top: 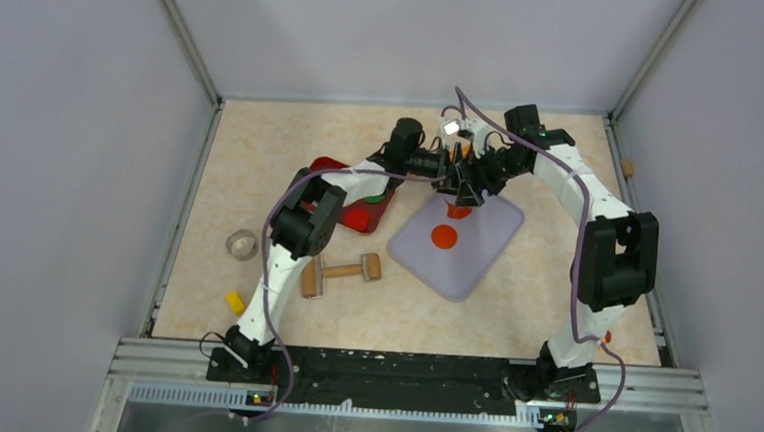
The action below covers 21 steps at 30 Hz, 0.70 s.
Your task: Roll out the dumpling wrappers from the dough
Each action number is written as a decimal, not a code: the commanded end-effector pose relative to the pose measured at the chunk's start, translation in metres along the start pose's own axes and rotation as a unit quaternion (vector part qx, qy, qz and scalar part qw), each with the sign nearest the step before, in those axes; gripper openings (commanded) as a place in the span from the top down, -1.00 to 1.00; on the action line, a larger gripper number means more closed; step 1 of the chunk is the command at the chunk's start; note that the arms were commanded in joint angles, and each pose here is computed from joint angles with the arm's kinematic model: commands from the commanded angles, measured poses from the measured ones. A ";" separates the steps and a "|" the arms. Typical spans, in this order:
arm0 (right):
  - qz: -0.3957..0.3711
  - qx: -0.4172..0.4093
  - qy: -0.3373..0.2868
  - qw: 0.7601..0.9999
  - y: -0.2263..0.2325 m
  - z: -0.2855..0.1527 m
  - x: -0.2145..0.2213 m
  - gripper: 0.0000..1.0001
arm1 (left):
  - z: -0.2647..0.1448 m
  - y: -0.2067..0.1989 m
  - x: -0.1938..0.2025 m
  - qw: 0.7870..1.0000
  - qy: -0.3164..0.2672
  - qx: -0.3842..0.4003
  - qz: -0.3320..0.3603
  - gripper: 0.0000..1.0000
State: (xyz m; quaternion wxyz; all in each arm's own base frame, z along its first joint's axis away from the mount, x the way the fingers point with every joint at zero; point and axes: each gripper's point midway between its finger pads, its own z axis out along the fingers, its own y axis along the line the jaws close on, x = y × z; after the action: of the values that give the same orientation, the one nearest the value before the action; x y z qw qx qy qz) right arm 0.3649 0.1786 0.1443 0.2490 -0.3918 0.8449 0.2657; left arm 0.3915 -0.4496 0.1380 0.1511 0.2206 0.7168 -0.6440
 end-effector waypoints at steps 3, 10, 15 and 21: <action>-0.011 0.016 -0.036 0.999 -0.001 -0.014 -0.020 -0.50 | 0.009 0.001 -0.017 0.999 -0.041 -0.019 0.011 -0.98; -0.010 0.017 -0.038 0.999 0.005 -0.020 -0.017 -0.48 | 0.009 0.031 -0.010 0.994 -0.052 -0.094 -0.022 -0.98; -0.012 0.021 -0.040 0.999 0.007 -0.023 -0.016 -0.47 | 0.006 0.048 -0.011 0.987 -0.061 -0.144 -0.031 -0.98; -0.015 0.032 -0.034 0.999 0.003 -0.025 -0.016 -0.45 | 0.004 0.062 -0.013 0.980 -0.071 -0.183 -0.042 -0.98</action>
State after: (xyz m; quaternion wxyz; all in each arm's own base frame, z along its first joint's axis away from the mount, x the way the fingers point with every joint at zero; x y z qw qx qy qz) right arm 0.3667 0.1685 0.1381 0.2511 -0.3793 0.8567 0.2432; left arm 0.4078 -0.4586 0.0995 0.1709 0.1426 0.7940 -0.5657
